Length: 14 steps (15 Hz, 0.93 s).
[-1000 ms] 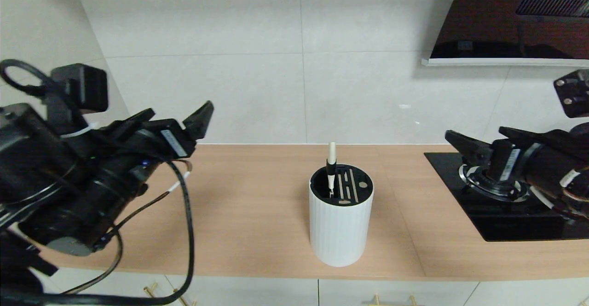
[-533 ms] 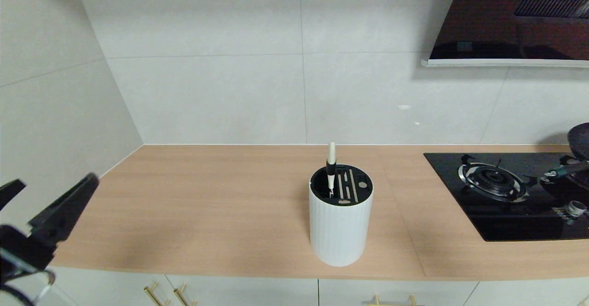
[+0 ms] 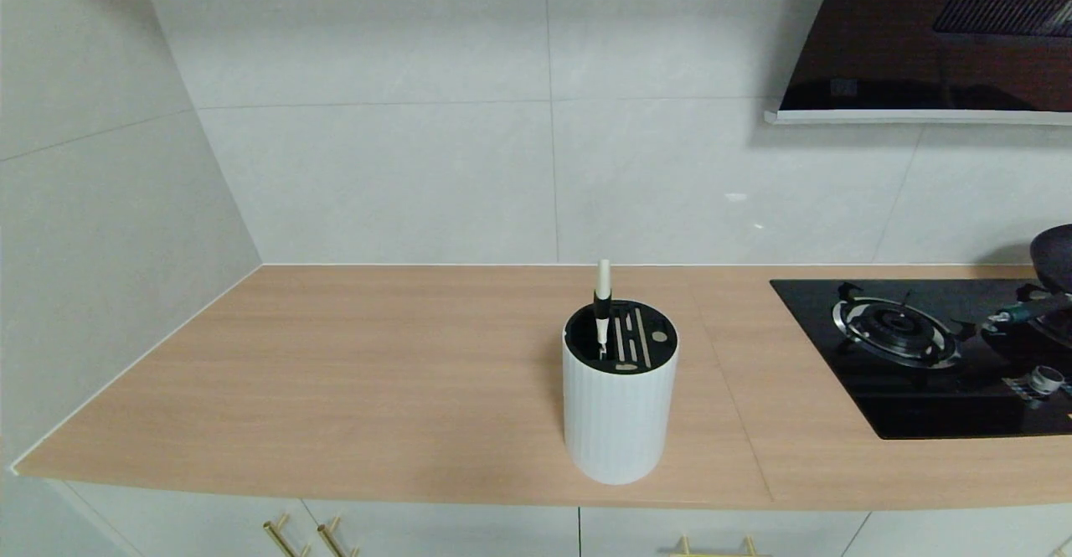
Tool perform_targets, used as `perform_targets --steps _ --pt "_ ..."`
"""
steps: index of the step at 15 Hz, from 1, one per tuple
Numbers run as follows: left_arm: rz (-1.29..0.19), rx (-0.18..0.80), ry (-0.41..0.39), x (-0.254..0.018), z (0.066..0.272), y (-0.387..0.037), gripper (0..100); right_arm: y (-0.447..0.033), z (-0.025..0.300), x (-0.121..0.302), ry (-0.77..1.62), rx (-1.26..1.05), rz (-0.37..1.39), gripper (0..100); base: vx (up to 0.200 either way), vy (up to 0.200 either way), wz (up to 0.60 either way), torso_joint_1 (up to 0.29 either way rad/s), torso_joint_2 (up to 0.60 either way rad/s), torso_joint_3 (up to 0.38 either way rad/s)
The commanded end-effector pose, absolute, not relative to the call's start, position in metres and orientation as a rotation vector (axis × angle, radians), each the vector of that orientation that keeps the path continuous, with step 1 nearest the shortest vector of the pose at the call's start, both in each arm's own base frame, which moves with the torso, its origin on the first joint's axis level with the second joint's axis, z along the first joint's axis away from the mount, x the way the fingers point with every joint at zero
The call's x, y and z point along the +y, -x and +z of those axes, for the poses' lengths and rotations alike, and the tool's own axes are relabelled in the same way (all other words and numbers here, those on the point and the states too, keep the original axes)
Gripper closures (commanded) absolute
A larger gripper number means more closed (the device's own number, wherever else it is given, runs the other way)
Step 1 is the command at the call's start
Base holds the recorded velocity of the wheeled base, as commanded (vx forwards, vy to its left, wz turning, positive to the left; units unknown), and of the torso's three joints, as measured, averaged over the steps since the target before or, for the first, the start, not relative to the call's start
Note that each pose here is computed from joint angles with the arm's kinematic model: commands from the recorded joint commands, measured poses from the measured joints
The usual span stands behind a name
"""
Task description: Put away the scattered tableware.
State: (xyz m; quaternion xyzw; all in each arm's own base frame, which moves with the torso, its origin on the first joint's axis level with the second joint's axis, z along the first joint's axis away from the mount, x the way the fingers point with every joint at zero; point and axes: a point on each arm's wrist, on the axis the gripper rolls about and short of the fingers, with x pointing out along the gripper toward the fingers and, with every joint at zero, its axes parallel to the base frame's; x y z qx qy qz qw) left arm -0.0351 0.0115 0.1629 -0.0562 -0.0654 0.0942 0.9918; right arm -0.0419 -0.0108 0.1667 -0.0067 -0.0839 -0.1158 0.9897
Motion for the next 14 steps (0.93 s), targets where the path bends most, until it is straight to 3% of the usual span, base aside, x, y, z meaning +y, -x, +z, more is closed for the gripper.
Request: perform_targets --steps 1,3,7,9,12,14 --pt "0.269 -0.202 0.112 0.008 0.157 0.048 0 0.051 0.139 -0.006 0.03 -0.201 -0.273 0 0.0 0.0 0.0 0.0 0.0 0.0" --pt "0.3 -0.163 0.042 0.006 0.135 0.045 0 0.043 0.125 -0.006 0.024 -0.163 -0.284 0 0.0 0.0 0.0 0.0 0.0 0.0" --pt "0.279 -0.039 0.013 0.006 0.092 0.03 0 0.024 0.084 -0.005 0.026 -0.08 -0.234 0 0.0 0.0 0.0 0.0 0.0 0.0" --pt "0.235 -0.015 0.009 0.005 0.079 0.024 0 0.023 0.08 -0.004 0.003 -0.044 -0.172 0 0.0 0.0 0.0 0.0 0.0 0.0" --pt "0.122 -0.036 0.014 0.002 0.079 0.023 0 0.023 0.079 -0.001 0.003 -0.032 -0.035 0 0.0 0.0 0.0 0.0 0.0 0.0" --pt "0.02 0.0 -0.046 0.0 0.076 0.023 0 0.023 0.076 0.0 0.002 0.003 0.008 0 0.0 0.0 0.0 0.0 0.0 0.0"
